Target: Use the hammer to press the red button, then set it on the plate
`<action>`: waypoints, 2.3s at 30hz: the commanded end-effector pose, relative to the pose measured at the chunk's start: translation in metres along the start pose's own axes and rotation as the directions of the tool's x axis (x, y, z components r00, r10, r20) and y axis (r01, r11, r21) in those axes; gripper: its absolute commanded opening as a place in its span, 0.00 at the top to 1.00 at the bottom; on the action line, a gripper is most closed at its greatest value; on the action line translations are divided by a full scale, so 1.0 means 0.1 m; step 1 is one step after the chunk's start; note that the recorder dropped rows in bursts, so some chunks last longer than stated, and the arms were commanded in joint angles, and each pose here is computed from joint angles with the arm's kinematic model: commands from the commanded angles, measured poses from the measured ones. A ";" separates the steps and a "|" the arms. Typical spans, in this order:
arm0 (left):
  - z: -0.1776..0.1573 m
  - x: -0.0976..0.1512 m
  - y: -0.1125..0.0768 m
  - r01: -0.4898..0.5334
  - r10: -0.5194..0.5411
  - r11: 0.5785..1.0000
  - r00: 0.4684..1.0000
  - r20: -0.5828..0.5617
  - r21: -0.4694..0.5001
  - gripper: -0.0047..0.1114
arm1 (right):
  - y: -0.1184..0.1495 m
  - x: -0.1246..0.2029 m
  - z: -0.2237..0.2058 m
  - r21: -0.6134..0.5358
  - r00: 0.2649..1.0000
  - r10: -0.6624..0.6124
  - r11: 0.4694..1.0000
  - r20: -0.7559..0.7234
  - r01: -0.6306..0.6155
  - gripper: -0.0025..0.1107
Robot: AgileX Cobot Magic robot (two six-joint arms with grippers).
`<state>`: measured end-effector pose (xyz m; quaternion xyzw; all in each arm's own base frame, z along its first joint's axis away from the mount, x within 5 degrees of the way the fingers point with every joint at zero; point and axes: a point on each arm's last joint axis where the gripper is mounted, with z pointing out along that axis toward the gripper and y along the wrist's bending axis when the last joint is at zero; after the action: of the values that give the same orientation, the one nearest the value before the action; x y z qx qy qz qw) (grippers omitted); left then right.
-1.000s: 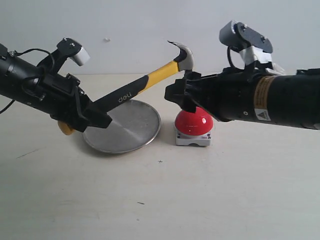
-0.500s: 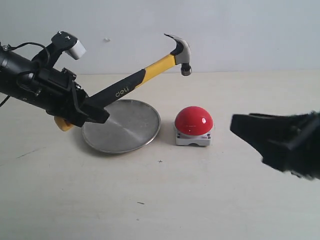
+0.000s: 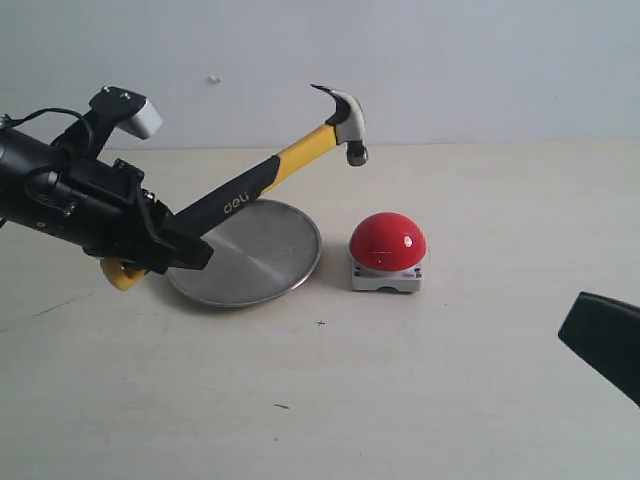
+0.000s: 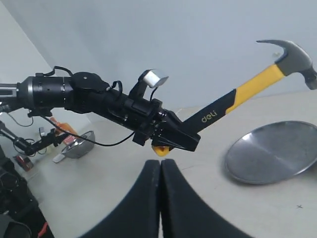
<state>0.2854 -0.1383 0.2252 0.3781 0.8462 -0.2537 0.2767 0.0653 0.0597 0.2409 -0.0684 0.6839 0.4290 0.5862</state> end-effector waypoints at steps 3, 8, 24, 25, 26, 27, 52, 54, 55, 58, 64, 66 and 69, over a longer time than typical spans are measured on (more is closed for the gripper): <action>-0.15 -0.20 -0.28 0.127 -0.114 0.989 0.981 0.157 -0.076 0.96 | 0.05 0.08 -0.10 -0.043 0.993 -0.116 0.993 -0.038 0.114 0.98; -0.11 -0.27 -0.55 0.158 -0.143 0.984 0.975 0.169 -0.077 0.96 | 0.07 0.04 -0.18 -0.032 0.987 -0.155 0.987 0.027 0.156 0.98; 0.03 -0.31 -0.91 0.243 -0.205 0.963 0.940 0.272 -0.113 0.96 | -0.24 0.14 -0.35 0.231 0.976 -0.158 0.965 0.150 0.121 0.98; 0.03 -0.30 -0.92 0.257 -0.224 0.961 0.939 0.260 -0.103 0.96 | -0.24 0.14 -0.35 0.234 0.975 -0.163 0.964 0.149 0.125 0.98; 0.04 -0.29 -0.92 0.260 -0.229 0.961 0.940 0.252 -0.096 0.96 | -0.24 0.14 -0.35 0.234 0.975 -0.163 0.964 0.149 0.125 0.98; 0.04 -0.27 -0.93 0.266 -0.238 0.960 0.942 0.238 -0.089 0.96 | -0.24 0.14 -0.35 0.234 0.975 -0.163 0.964 0.149 0.125 0.98; 0.46 0.12 -0.86 0.173 -0.149 0.963 0.981 0.128 -0.206 0.96 | -0.24 0.14 -0.35 0.226 0.975 -0.166 0.965 0.146 0.131 0.98; 0.46 0.09 -0.87 0.171 -0.150 0.966 0.981 0.120 -0.195 0.96 | -0.24 0.14 -0.35 0.226 0.975 -0.166 0.965 0.146 0.131 0.98; 0.47 0.09 -0.87 0.166 -0.147 0.968 0.983 0.111 -0.189 0.96 | -0.24 0.14 -0.35 0.226 0.975 -0.166 0.965 0.146 0.131 0.98; 0.47 0.08 -0.88 0.161 -0.143 0.969 0.984 0.109 -0.186 0.96 | -0.24 0.14 -0.35 0.226 0.975 -0.166 0.965 0.146 0.131 0.98; 0.47 0.08 -0.87 0.163 -0.144 0.968 0.983 0.112 -0.189 0.96 | -0.24 0.14 -0.35 0.227 0.975 -0.166 0.965 0.146 0.131 0.98; 0.47 0.08 -0.87 0.163 -0.144 0.968 0.983 0.112 -0.189 0.96 | -0.24 0.14 -0.35 0.225 0.975 -0.166 0.965 0.146 0.131 0.98; 0.47 0.09 -0.88 0.151 -0.136 0.971 0.986 0.093 -0.183 0.96 | -0.24 0.14 -0.35 0.225 0.975 -0.166 0.965 0.146 0.131 0.98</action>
<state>0.2173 -0.2141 0.1944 0.2795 0.8913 -0.2090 0.2896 0.0494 0.0272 0.2160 -0.0143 0.6693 0.3144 0.6731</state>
